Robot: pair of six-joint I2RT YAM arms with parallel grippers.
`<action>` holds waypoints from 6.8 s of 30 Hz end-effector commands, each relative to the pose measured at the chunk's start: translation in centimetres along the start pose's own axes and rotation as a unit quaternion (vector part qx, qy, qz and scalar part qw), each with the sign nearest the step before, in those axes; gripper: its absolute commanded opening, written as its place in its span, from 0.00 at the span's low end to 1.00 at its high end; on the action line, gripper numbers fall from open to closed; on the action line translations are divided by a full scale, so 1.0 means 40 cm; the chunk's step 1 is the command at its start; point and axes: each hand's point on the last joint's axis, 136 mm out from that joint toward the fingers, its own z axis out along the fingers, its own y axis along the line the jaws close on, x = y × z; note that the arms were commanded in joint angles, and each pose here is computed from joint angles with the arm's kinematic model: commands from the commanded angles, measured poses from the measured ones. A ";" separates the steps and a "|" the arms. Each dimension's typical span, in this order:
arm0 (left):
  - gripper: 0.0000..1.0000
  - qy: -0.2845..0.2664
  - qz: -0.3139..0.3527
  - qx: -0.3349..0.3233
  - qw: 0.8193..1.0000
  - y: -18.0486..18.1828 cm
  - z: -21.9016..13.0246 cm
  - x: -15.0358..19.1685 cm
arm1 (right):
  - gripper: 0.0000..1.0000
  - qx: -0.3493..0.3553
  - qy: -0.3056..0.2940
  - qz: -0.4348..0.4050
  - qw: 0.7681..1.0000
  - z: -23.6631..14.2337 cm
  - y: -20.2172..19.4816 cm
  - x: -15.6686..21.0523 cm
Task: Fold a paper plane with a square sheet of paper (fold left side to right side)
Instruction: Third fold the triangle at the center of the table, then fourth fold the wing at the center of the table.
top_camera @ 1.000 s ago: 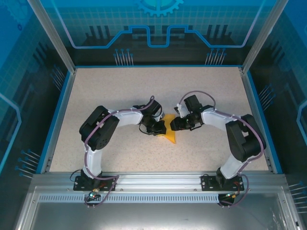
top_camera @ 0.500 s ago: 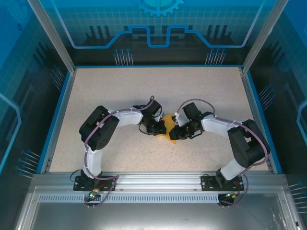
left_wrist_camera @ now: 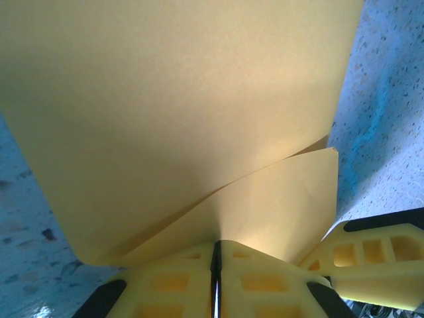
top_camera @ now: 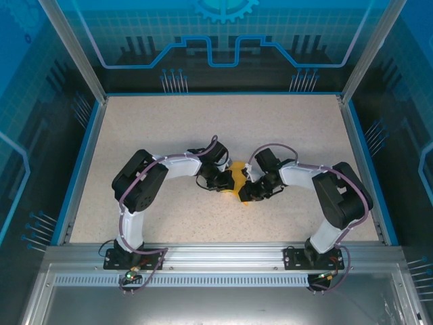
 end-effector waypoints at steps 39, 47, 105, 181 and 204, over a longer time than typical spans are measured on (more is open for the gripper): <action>0.10 0.018 -0.032 -0.084 0.996 0.118 0.039 0.032 | 0.08 0.043 0.050 0.066 0.996 -0.017 -0.048 0.156; 0.10 0.016 -0.031 -0.078 0.996 0.109 0.038 0.027 | 0.07 -0.017 -0.014 0.027 0.999 -0.074 0.054 0.073; 0.07 0.012 0.028 0.025 0.999 -0.069 0.052 0.089 | 0.00 0.124 0.062 0.105 0.985 0.027 -0.138 0.126; 0.45 -0.075 -0.055 0.111 0.989 0.002 -0.083 -0.047 | 0.50 0.121 -0.169 -0.132 0.969 -0.166 0.073 -0.062; 0.34 -0.071 -0.065 0.147 0.984 -0.077 -0.120 -0.062 | 0.51 0.207 -0.145 -0.247 0.935 -0.041 0.123 -0.056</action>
